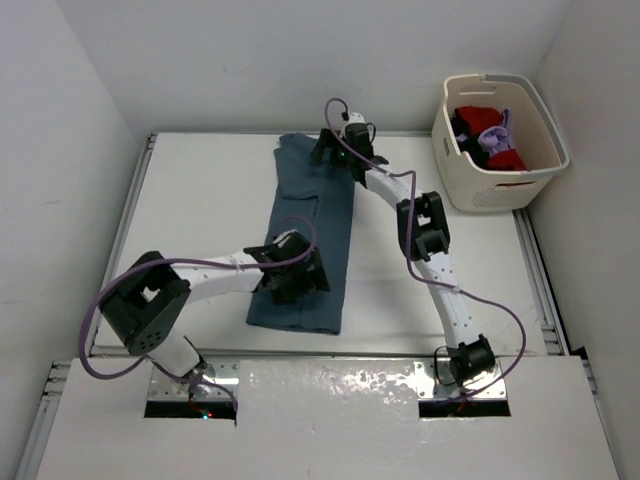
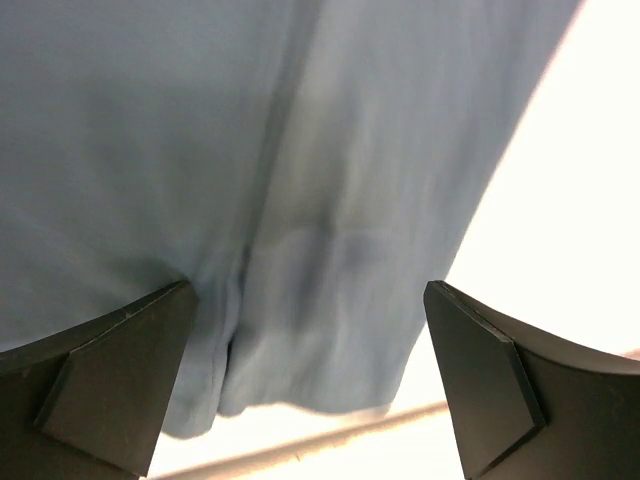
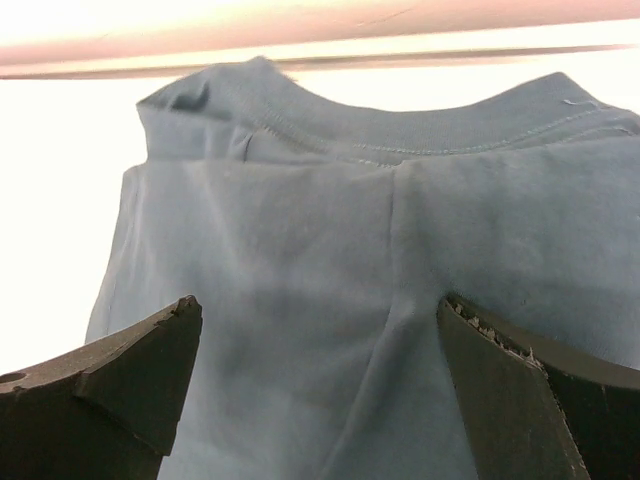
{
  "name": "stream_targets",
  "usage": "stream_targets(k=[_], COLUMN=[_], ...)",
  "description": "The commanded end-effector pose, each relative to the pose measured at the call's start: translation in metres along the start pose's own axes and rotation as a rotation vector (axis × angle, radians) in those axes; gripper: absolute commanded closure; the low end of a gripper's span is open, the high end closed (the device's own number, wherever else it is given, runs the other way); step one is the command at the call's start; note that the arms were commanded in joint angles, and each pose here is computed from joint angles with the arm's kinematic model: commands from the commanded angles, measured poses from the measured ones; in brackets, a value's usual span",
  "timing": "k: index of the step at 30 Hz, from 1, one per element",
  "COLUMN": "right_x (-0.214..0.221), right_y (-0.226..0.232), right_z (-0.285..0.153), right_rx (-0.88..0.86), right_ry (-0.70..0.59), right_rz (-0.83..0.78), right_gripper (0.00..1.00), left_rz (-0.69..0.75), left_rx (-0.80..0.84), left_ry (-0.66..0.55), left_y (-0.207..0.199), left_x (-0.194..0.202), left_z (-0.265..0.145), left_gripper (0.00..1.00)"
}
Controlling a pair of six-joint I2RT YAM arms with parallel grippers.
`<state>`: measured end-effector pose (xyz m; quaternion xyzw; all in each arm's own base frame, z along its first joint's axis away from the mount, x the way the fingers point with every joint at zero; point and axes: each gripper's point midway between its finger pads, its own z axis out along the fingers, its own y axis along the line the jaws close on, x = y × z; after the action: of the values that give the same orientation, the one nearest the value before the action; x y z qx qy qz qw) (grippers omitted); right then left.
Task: Fold and stack the t-shirts
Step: Rotate the tshirt 90 degrees
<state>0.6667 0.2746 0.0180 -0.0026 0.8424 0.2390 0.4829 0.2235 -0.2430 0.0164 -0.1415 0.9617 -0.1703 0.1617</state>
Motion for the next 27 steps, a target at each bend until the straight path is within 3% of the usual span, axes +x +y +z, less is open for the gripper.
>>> stream_targets(k=[1,9,13,15,18,19,20,21,23,24,26,27], right_x=[0.049,0.016,-0.02,-0.06,-0.095,-0.074,-0.103,-0.07,-0.087,-0.042,-0.024,0.006], right_y=[0.014,0.033,0.056,0.073,0.081,0.066,0.069,0.052,0.051,0.029,0.016,0.01], right_z=[0.007,-0.008,-0.038,-0.065,-0.111,-0.12,-0.151,-0.159,-0.202,-0.214,-0.239,-0.263], right_rx=[-0.01,-0.047,-0.105,-0.12,-0.083,-0.042,-0.015,0.007,0.011,0.057,0.099,0.098], right_ry=[0.093,0.066,0.054,0.007,-0.018,0.034,-0.024,0.032,-0.018,0.07,0.081,0.124], right_rz=[0.024,-0.051,-0.153,-0.193,-0.267,-0.276,-0.274,-0.251,-0.23,-0.204,-0.189,-0.176], right_gripper=[0.01,0.01,0.01,0.01,0.01,0.01,0.01,0.01,0.01,0.01,0.01,0.01], left_rz=[-0.037,0.104,0.19,0.188,0.152,0.122,0.092,0.044,0.014,-0.057,-0.053,-0.064], left_rx=[-0.063,0.026,-0.013,-0.027,-0.081,-0.1,-0.083,-0.059,-0.041,-0.017,0.001,-0.015], left_ry=[0.256,0.199,0.01,-0.093,-0.314,-0.404,-0.443,-0.483,-0.487,-0.523,-0.498,-0.502], left_y=[0.006,-0.059,-0.064,-0.06,-0.042,-0.033,-0.022,-0.018,0.01,0.018,0.039,0.047], left_x=[0.081,0.077,0.041,0.019,-0.021,-0.037,-0.041,-0.053,-0.057,-0.076,-0.072,-0.072], left_z=[-0.008,-0.016,-0.038,-0.06,-0.093,-0.102,-0.112,-0.115,-0.11,-0.108,-0.099,-0.098], left_gripper=[0.0,0.0,0.0,0.0,0.0,0.0,0.0,0.0,0.0,0.0,0.0,0.0])
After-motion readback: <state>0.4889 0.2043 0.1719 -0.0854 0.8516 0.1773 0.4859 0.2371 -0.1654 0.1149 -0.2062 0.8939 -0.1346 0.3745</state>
